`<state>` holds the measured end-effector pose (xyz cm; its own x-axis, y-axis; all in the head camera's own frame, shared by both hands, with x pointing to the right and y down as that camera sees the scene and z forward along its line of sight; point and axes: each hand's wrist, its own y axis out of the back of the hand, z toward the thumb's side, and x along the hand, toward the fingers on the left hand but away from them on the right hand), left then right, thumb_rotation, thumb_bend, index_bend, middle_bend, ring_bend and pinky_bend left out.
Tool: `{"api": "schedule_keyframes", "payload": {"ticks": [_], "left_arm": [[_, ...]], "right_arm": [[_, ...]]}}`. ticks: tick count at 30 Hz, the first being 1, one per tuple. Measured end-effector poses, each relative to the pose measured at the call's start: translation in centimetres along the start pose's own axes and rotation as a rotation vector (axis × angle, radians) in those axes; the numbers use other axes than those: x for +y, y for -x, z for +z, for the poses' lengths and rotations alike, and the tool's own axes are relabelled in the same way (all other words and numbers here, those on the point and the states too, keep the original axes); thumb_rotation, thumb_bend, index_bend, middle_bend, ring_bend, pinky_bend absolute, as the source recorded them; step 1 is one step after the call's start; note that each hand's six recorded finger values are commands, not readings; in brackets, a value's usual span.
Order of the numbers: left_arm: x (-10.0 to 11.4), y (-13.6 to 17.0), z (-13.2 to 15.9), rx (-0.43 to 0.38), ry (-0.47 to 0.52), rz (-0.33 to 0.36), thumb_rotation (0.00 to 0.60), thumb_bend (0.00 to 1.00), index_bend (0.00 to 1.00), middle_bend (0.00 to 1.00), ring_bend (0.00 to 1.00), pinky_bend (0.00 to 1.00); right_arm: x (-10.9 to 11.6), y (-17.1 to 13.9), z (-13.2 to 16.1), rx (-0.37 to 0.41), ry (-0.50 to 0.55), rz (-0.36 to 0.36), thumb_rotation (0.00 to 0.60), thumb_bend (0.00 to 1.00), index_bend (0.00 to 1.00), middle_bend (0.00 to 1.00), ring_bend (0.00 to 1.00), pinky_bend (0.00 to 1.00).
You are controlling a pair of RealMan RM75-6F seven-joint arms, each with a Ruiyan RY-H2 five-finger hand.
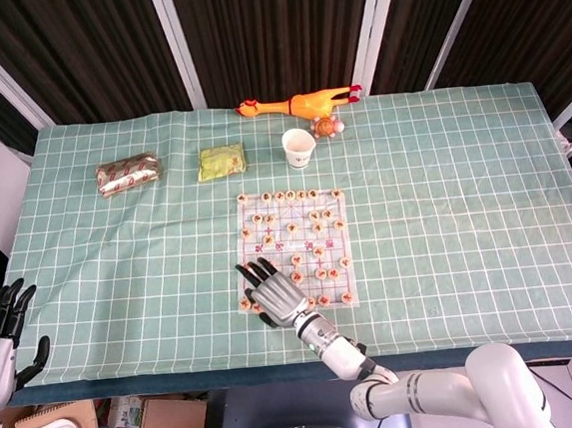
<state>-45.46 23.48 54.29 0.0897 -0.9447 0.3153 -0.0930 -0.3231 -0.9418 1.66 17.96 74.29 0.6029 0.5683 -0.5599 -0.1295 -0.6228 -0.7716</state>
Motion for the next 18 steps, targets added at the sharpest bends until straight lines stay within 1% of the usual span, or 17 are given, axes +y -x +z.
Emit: {"api": "schedule_keyframes", "payload": {"ticks": [8, 13, 18], "left_arm": [[-0.1, 0.1, 0.1, 0.001, 0.000, -0.009, 0.600, 0.45, 0.00, 0.00, 0.00, 0.02], [-0.2, 0.2, 0.2, -0.001, -0.001, -0.010, 0.600, 0.45, 0.00, 0.00, 0.00, 0.01], [-0.2, 0.1, 0.1, 0.001, 0.001, -0.011, 0.600, 0.45, 0.00, 0.00, 0.00, 0.01]], "right_arm": [[2.0, -0.5, -1.0, -0.013, 0.037, -0.061, 0.600, 0.50, 0.61, 0.06, 0.00, 0.00], [3.3, 0.0, -2.7, -0.063, 0.069, -0.093, 0.600, 0.50, 0.61, 0.07, 0.00, 0.00], [3.3, 1.0, -4.3, -0.109, 0.054, -0.092, 0.600, 0.50, 0.61, 0.07, 0.00, 0.00]]}}
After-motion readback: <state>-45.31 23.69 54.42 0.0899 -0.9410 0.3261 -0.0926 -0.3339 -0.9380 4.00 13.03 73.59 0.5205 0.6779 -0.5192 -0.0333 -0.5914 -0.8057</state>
